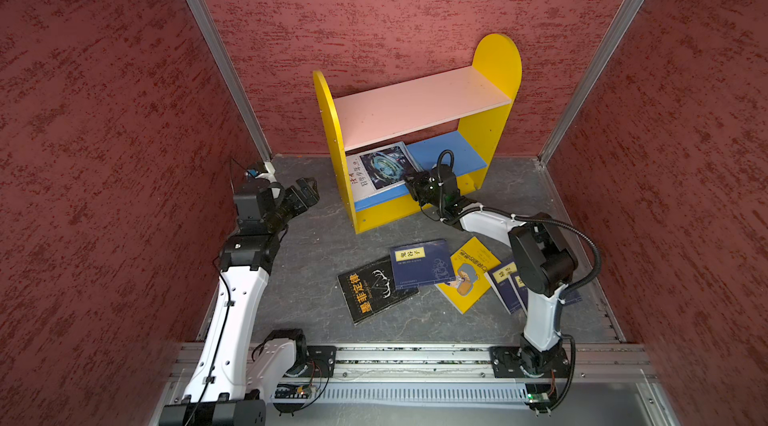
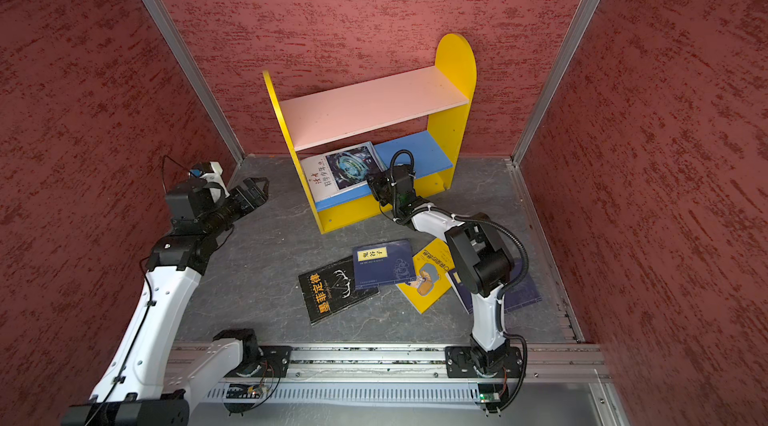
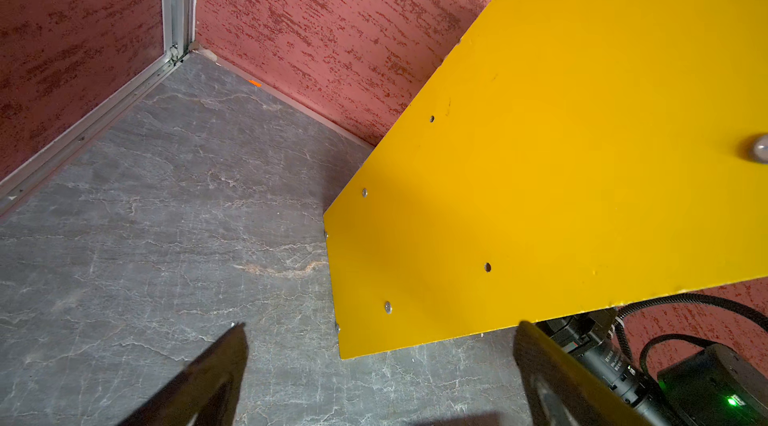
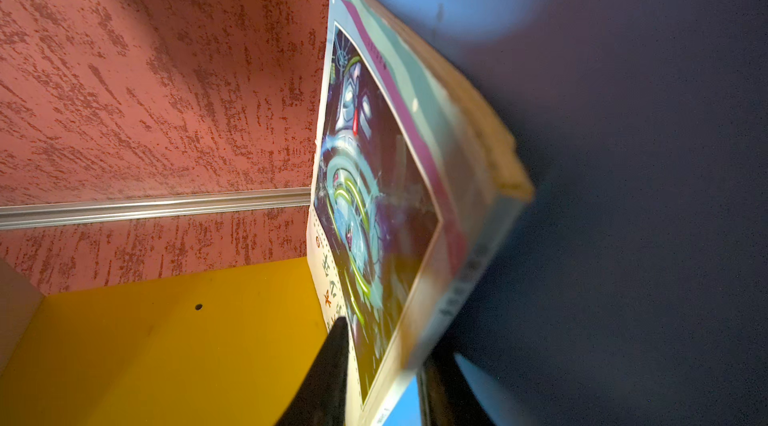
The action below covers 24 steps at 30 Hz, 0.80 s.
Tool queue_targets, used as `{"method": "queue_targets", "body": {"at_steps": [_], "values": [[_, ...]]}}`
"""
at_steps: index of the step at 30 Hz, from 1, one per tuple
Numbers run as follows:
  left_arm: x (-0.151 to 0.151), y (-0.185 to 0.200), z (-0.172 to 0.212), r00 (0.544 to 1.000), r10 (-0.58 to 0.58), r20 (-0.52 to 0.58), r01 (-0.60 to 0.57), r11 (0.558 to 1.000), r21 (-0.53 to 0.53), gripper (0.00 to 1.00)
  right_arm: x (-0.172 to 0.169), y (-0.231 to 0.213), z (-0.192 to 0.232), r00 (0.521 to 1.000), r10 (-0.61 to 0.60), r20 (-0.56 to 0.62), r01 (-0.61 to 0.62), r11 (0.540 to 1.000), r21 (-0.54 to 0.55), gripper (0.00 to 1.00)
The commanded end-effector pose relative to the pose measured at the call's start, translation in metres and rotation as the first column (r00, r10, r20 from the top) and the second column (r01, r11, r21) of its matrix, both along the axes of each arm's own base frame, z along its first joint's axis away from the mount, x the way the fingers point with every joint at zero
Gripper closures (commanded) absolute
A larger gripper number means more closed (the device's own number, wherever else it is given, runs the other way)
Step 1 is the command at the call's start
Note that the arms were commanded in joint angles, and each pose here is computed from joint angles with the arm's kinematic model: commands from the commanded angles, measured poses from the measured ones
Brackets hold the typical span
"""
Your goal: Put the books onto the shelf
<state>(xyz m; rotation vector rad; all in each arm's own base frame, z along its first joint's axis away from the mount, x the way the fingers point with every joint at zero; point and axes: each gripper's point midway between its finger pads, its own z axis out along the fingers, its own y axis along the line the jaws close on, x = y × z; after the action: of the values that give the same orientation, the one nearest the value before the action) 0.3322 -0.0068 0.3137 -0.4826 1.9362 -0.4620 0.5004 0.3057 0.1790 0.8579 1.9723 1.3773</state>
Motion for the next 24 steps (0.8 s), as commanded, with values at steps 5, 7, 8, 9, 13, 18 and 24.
{"method": "queue_targets", "body": {"at_steps": [5,7,8,9,13,18,24], "values": [[-0.007,0.006,0.016,0.999,0.001,0.04,-0.002,1.0,0.024,0.01,0.001,-0.011,-0.041,0.99,-0.057,-0.129,0.048,0.996,-0.071,0.9],[-0.007,0.007,0.017,0.999,0.005,0.041,-0.006,1.0,0.023,0.01,-0.002,-0.01,-0.042,0.989,-0.053,-0.138,0.043,0.996,-0.076,0.93],[-0.007,0.008,0.016,0.999,0.006,0.039,-0.007,1.0,0.023,0.01,-0.004,-0.01,-0.042,0.989,-0.05,-0.141,0.039,0.996,-0.08,0.96],[-0.007,0.009,0.016,0.999,0.008,0.038,-0.008,1.0,0.022,0.01,-0.005,-0.011,-0.042,0.989,-0.049,-0.141,0.037,0.996,-0.087,0.98],[-0.007,0.009,0.015,0.999,0.007,0.038,-0.007,1.0,0.013,0.01,-0.013,-0.012,-0.035,0.99,-0.036,-0.136,0.023,0.995,-0.096,0.98],[-0.005,0.008,0.013,0.999,-0.002,0.034,0.001,1.0,0.005,0.01,-0.028,-0.021,-0.026,0.991,-0.037,-0.125,0.026,0.995,-0.095,0.98],[-0.004,0.005,0.011,0.999,-0.013,0.034,0.013,1.0,-0.015,0.01,-0.034,-0.023,-0.026,0.993,-0.024,-0.113,0.012,0.994,-0.104,0.98]]}}
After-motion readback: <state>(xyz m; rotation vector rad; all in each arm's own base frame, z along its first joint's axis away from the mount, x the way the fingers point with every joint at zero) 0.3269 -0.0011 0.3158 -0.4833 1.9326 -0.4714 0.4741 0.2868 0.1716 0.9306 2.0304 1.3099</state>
